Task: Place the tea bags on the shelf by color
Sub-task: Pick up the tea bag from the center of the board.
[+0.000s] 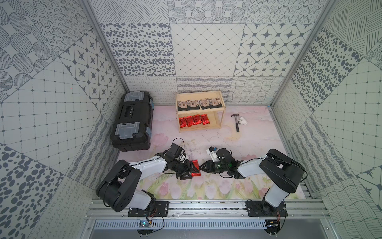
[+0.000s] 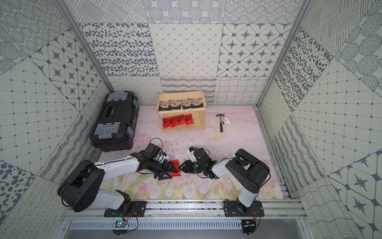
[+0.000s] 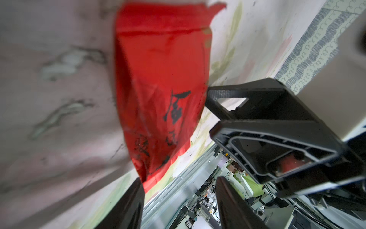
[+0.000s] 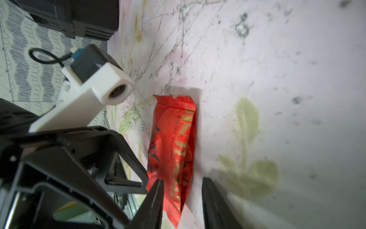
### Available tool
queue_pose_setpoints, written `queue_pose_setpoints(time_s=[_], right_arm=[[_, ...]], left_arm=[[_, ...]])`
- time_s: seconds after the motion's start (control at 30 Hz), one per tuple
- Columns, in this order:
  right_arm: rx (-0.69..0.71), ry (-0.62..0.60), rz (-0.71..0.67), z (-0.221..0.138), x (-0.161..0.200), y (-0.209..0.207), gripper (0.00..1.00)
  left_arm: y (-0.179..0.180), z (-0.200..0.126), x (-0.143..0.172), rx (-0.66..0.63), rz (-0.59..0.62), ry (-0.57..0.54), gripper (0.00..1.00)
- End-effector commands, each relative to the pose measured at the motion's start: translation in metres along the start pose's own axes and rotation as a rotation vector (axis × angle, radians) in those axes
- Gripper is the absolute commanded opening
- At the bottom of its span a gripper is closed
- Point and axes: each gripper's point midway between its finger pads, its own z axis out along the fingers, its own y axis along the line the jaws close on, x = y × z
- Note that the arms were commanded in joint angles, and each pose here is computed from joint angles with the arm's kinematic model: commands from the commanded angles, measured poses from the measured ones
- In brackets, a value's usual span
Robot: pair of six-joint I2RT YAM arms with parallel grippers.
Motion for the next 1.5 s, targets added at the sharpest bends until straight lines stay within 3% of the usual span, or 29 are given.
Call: queue_pose_setpoints(time_s=[0.0,0.13,0.23,0.4,0.57,0.73,0.93,1.47], right_arm=[[-0.098,-0.021,-0.057,0.007,-0.017,0.022,0.30],[-0.124,-0.022,-0.030,0.009,-0.021,0.015,0.27],[-0.117,-0.035,-0.037,0.001,-0.027,0.009,0.26],[-0.053,-0.082,-0.144,-0.019,-0.039,0.011,0.26],[-0.043,-0.112,-0.253,-0.024,-0.034,0.027,0.25],[0.002,-0.133,-0.404,-0.014,-0.014,0.040,0.21],[0.040,-0.077,-0.441,0.000,0.007,0.024,0.19],[0.086,-0.032,-0.379,0.007,0.022,-0.006,0.16]], left_arm=[[-0.028,0.014,-0.006,0.061,0.097,0.000,0.62],[-0.042,0.015,-0.010,0.049,0.144,-0.056,0.59],[-0.033,-0.006,-0.014,-0.014,0.150,-0.162,0.59],[-0.028,-0.054,-0.021,-0.076,0.184,-0.391,0.65],[-0.019,-0.073,-0.029,-0.076,0.159,-0.479,0.67],[-0.004,-0.083,-0.056,-0.044,0.070,-0.514,0.65],[-0.003,-0.083,-0.086,0.014,0.037,-0.513,0.63],[0.009,-0.050,-0.086,0.078,0.054,-0.456,0.53]])
